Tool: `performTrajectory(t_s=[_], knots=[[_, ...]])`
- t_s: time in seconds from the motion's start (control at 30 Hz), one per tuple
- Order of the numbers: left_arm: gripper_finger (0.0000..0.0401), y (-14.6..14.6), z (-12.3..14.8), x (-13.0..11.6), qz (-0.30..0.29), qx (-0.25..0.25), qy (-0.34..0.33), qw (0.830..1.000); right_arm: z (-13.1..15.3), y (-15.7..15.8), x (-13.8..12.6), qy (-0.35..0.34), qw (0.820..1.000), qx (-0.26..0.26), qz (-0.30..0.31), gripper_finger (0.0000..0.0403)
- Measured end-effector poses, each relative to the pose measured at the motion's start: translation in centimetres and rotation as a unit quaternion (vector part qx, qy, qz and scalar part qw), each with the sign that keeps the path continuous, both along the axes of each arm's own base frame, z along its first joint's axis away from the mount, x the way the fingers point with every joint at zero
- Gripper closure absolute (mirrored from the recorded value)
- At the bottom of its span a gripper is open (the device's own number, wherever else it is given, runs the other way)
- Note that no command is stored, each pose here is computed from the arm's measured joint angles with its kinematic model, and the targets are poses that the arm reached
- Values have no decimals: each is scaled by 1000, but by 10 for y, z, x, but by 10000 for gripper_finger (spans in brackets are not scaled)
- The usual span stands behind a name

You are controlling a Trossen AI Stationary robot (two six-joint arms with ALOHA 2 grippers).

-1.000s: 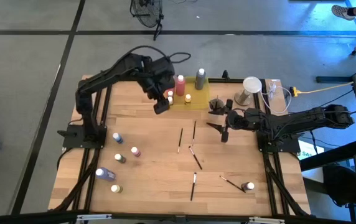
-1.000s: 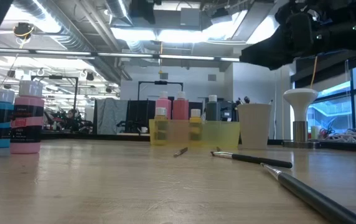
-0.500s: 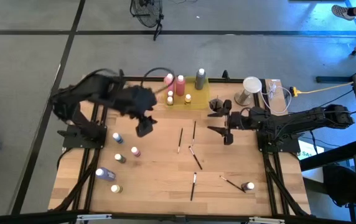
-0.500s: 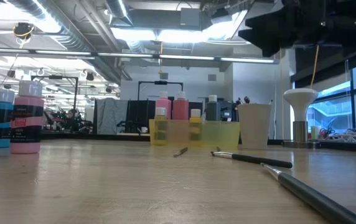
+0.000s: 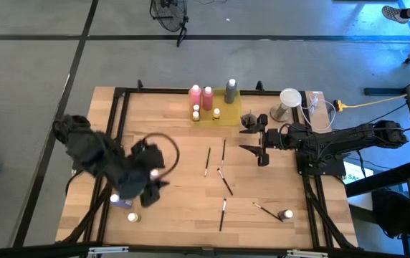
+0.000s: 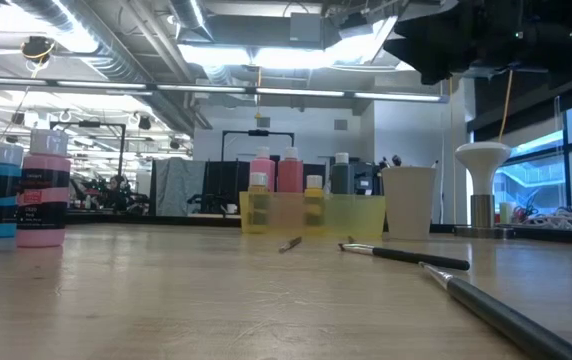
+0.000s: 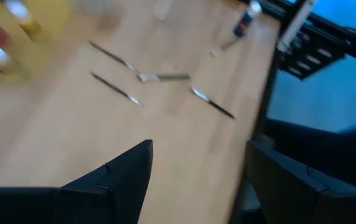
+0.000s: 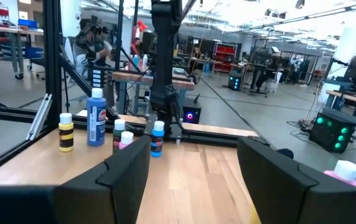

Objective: Pick & Place Paint Supplies
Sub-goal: Put the large blue paint bottle into the yellow bin

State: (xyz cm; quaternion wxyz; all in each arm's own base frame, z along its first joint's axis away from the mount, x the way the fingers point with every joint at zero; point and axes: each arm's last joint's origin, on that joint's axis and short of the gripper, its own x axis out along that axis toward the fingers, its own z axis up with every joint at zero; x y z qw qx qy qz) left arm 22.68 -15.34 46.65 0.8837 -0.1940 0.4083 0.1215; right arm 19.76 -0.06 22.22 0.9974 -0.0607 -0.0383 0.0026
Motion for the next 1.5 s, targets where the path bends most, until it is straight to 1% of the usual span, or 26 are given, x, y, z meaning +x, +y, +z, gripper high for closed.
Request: performTrajectory(t_s=[0.2,0.3,0.4,0.5,0.6,0.67,0.7,0.73,0.83,0.87,0.93,1.0,1.13,1.23,1.4,1.5], knots=[[165,-44,-17,-6,18,-89,50,995,0,1,0,2,999,25,20,158],[175,-61,-26,-8,37,-117,73,990,0,2,0,1,999,29,27,158],[188,-72,-32,-9,53,-133,88,986,0,2,0,0,999,28,29,158],[200,-82,-39,-9,37,-121,98,987,1,2,0,-4,999,28,29,158],[210,-93,-45,-11,-27,-74,101,992,1,2,0,-4,999,28,29,158],[213,-101,-50,-12,-63,-43,103,992,1,2,0,-3,999,30,29,157],[214,-103,-52,-12,-70,-38,105,991,1,2,0,-2,999,33,29,157],[214,-104,-52,-12,-72,-44,112,990,1,2,0,-2,999,36,29,157],[212,-98,-47,-14,-40,-110,144,983,0,2,0,1,999,38,29,157],[212,-95,-45,-15,-29,-123,145,981,0,2,0,2,999,39,30,157],[211,-90,-39,-18,-21,-131,136,982,0,2,0,3,999,45,30,157],[212,-82,-29,-25,-19,-134,113,984,-1,2,0,6,998,50,30,157],[214,-58,-2,-49,-10,-140,41,989,-2,2,0,12,998,60,30,157],[214,-48,9,-62,-12,-134,2,991,-2,2,0,13,997,65,31,157],[213,-31,21,-74,-55,-116,-21,992,-2,2,0,12,997,65,29,157],[212,-17,20,-85,-66,-106,-21,992,-2,1,0,12,997,65,29,157]])
